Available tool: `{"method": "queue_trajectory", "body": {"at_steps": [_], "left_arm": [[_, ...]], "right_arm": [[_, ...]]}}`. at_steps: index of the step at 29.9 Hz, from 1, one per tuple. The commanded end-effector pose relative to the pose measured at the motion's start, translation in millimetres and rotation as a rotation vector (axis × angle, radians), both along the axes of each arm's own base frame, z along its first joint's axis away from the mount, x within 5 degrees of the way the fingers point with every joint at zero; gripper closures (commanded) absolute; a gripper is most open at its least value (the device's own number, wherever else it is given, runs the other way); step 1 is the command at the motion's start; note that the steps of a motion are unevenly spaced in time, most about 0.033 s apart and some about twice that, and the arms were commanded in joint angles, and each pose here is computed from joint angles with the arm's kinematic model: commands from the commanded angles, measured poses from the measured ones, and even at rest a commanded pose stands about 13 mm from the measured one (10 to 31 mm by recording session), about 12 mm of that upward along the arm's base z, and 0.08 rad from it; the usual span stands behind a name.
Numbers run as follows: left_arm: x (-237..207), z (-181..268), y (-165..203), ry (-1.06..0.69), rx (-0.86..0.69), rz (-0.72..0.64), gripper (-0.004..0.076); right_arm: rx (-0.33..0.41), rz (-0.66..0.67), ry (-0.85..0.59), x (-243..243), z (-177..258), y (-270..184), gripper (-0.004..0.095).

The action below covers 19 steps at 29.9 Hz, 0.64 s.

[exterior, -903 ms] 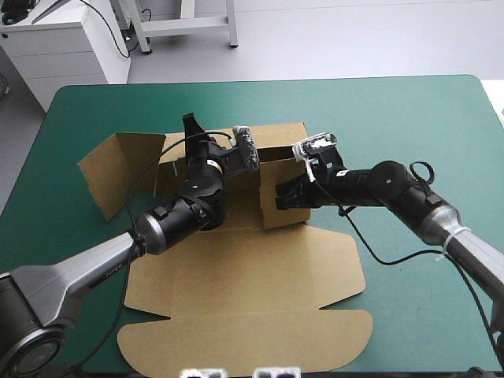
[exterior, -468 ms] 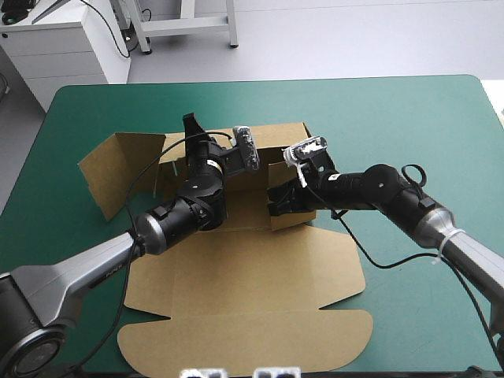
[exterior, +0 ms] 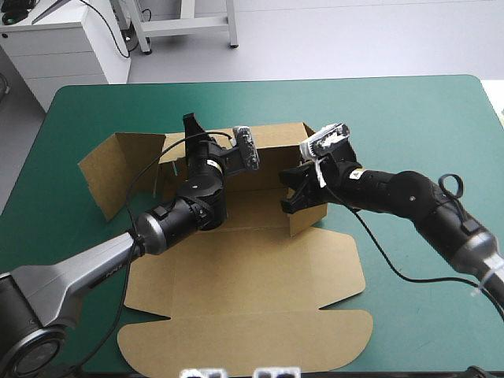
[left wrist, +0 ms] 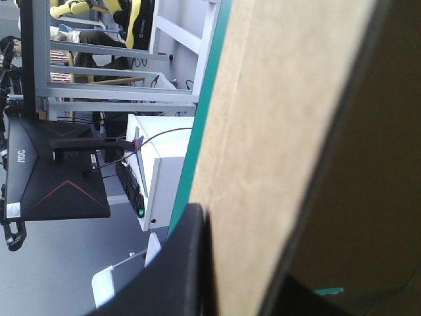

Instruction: Fold the box

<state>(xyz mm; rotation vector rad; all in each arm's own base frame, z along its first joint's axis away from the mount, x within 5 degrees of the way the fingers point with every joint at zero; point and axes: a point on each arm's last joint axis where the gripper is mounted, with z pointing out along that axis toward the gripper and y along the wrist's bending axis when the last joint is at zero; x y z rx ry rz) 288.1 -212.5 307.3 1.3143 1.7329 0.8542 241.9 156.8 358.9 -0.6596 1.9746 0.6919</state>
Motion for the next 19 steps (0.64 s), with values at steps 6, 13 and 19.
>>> {"method": "queue_trajectory", "body": {"at_steps": [6, 13, 19], "left_arm": [[-4.4, 16.0, 2.8, -0.017, -0.085, 0.025, 0.0725], [-4.3, 16.1, 2.4, -0.018, -0.087, 0.022, 0.0725], [-4.2, 16.2, 1.2, -0.019, -0.093, 0.01, 0.0726]], "right_arm": [[0.087, -0.241, -0.258, -15.8, 58.3, -37.7, 0.0924], [0.01, -0.364, -0.225, 3.0, 76.1, -71.0, 0.0925], [-0.059, -0.416, -0.142, 30.8, 83.7, -93.2, 0.0926]]}}
